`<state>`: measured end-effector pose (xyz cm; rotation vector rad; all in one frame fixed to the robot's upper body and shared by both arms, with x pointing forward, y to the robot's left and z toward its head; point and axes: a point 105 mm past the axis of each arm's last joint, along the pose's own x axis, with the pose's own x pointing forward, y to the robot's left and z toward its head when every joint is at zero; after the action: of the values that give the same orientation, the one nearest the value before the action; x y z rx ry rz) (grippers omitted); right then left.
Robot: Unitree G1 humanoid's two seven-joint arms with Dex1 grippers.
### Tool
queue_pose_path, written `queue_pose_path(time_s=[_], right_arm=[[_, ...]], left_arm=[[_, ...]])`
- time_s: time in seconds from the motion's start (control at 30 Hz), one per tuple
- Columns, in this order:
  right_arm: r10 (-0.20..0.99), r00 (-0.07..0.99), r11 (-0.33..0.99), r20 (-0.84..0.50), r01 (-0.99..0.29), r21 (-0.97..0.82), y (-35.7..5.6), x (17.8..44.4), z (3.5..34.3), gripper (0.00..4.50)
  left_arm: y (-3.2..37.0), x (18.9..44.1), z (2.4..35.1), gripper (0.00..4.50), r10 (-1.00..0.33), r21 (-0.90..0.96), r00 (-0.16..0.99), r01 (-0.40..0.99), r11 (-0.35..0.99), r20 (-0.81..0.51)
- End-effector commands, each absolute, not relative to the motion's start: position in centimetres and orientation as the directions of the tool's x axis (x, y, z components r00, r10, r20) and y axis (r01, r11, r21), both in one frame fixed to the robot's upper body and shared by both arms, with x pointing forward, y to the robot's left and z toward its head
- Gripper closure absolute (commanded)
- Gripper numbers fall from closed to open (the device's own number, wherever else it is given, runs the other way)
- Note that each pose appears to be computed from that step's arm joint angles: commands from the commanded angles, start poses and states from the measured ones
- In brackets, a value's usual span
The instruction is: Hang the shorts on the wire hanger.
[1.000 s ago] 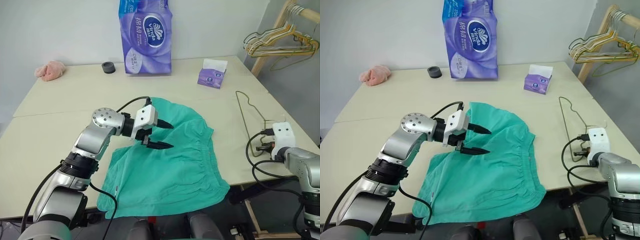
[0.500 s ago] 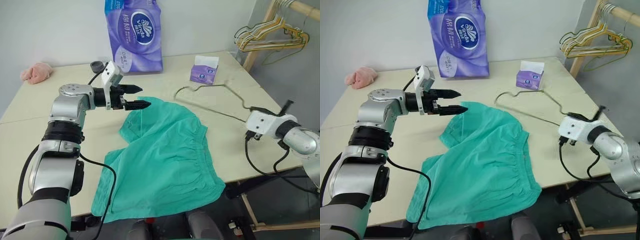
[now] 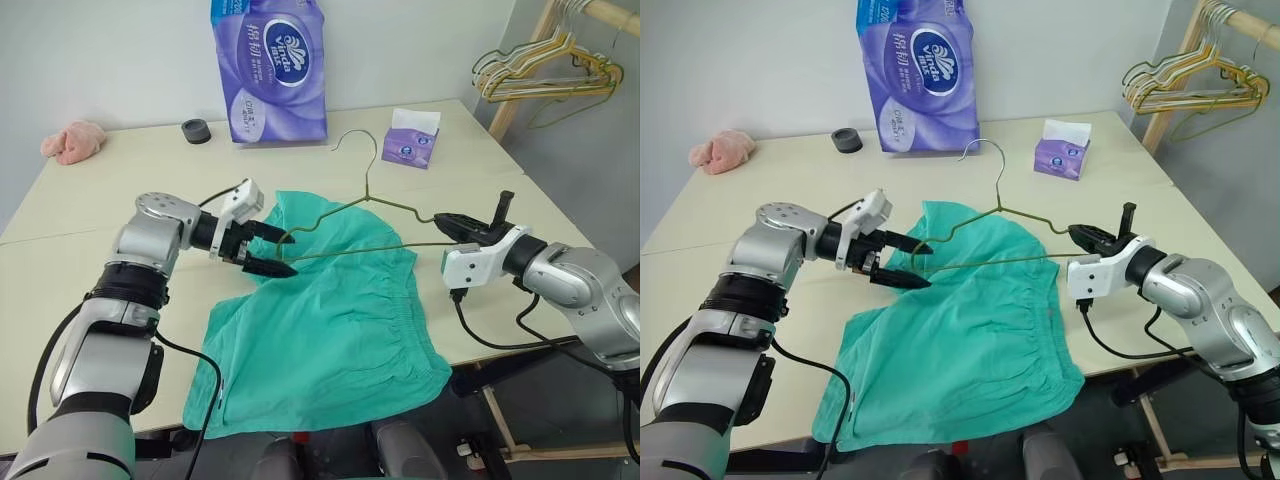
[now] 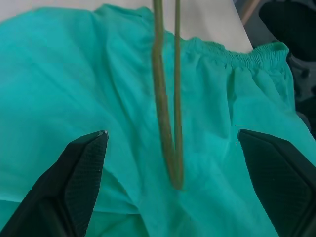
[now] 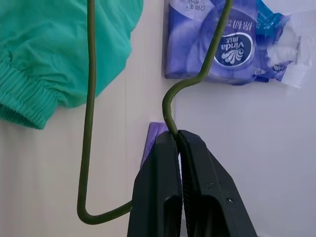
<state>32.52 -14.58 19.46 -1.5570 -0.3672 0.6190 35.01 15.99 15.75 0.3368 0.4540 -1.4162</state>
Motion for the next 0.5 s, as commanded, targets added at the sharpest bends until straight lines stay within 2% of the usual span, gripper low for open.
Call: queue_pose_path(time_s=[0.03, 0.07, 0.17, 0.5], right_arm=[[0.596, 0.795, -0.084, -0.115, -0.081, -0.993, -14.16, 32.39, 21.17, 4.5], [0.597, 0.794, -0.083, -0.115, -0.081, -0.993, -14.11, 32.37, 21.19, 4.5], [0.6, 0.792, -0.082, -0.115, -0.082, -0.993, -13.99, 32.3, 21.16, 4.5], [0.613, 0.782, -0.082, -0.112, -0.078, -0.994, -13.66, 31.99, 21.05, 4.5]], left_arm=[[15.55, 35.02, 16.12, 0.04, -0.853, 0.003, 0.093, 0.994, 0.106, -0.514], [15.42, 35.08, 16.09, 0.04, -0.856, -0.001, 0.095, 0.994, 0.111, -0.509], [15.13, 35.43, 16.27, 0.64, -0.867, -0.012, 0.115, 0.99, 0.138, -0.484], [14.64, 35.07, 16.13, 3.58, -0.877, -0.03, 0.1, 0.991, 0.129, -0.47]])
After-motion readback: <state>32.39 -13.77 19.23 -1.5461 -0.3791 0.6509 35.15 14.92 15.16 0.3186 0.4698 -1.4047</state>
